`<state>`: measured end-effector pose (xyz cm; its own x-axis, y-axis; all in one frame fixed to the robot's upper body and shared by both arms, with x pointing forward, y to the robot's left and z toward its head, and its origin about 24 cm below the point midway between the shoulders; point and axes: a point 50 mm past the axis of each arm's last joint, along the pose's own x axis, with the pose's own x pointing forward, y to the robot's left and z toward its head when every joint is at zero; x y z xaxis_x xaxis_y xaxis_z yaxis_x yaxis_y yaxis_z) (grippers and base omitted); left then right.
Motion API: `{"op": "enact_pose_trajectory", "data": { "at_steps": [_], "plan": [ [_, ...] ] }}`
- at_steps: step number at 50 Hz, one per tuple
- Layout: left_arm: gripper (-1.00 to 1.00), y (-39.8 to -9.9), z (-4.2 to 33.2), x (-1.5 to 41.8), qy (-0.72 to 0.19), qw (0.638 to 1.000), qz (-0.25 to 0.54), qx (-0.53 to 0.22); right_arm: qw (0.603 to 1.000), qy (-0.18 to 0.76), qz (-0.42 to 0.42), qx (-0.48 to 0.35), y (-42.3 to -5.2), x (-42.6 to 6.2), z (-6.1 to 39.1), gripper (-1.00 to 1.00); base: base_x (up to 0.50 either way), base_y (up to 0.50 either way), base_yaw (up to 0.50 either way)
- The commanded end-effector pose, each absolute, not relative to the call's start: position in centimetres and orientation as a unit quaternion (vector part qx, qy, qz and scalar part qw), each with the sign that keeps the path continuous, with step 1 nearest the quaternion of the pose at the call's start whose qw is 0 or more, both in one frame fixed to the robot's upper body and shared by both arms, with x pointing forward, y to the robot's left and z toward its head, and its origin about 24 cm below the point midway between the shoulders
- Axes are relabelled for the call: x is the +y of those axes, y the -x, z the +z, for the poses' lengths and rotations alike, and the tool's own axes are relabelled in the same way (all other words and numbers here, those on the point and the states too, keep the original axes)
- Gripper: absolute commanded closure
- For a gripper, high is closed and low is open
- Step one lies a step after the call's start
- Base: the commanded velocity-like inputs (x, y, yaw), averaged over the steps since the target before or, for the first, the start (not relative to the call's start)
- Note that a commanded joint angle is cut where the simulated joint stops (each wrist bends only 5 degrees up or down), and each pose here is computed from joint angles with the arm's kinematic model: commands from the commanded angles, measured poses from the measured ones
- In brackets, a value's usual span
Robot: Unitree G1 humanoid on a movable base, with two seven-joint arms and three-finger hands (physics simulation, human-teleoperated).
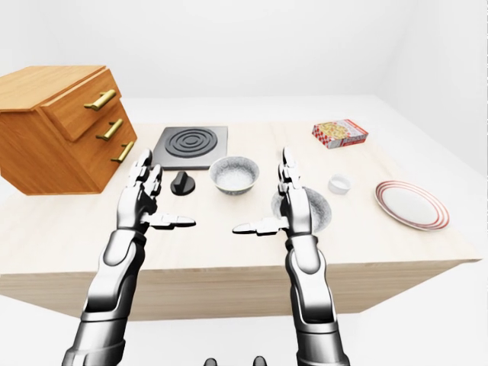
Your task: Pick the akita bowl from table center and place it on the plate.
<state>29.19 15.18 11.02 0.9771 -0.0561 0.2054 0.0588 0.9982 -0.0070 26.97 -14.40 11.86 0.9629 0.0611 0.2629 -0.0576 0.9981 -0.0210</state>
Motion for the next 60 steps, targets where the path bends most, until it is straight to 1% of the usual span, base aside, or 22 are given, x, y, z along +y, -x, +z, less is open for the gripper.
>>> {"op": "enact_pose_trajectory", "data": {
  "at_steps": [1,25,32,39,46,60],
  "plan": [
    [-1.0,-29.26,11.83,15.08,0.008,0.992,-0.032,-0.119,0.988,0.003,0.036,-0.147,-26.65,-14.39,12.5,-1.0,-0.11,-0.5,0.0],
    [-1.0,-28.78,11.68,14.83,0.006,0.992,-0.035,-0.119,0.987,-0.001,0.052,-0.15,-26.08,-14.36,12.5,-1.0,-0.02,-0.5,0.0],
    [-1.0,-28.74,11.55,14.84,0.006,0.992,-0.035,-0.117,0.988,0.005,0.057,-0.146,-26.05,-14.21,12.34,-1.0,0.18,-0.5,0.0],
    [-1.0,-28.75,11.46,14.9,0.007,0.993,-0.035,-0.115,0.987,0.013,0.066,-0.144,-26.07,-13.86,12.23,-1.0,0.4,-0.43,0.0],
    [-1.0,-28.75,11.46,14.93,0.008,0.993,-0.034,-0.115,0.988,0.015,0.06,-0.143,-26.2,-13.97,12.23,-1.0,0.43,-0.13,0.0],
    [-1.0,-28.6,11.42,15.12,0.008,0.993,-0.031,-0.115,0.989,0.015,0.05,-0.138,-26.54,-14.01,12.02,-1.0,0.0,0.0,0.0]
  ]
}}
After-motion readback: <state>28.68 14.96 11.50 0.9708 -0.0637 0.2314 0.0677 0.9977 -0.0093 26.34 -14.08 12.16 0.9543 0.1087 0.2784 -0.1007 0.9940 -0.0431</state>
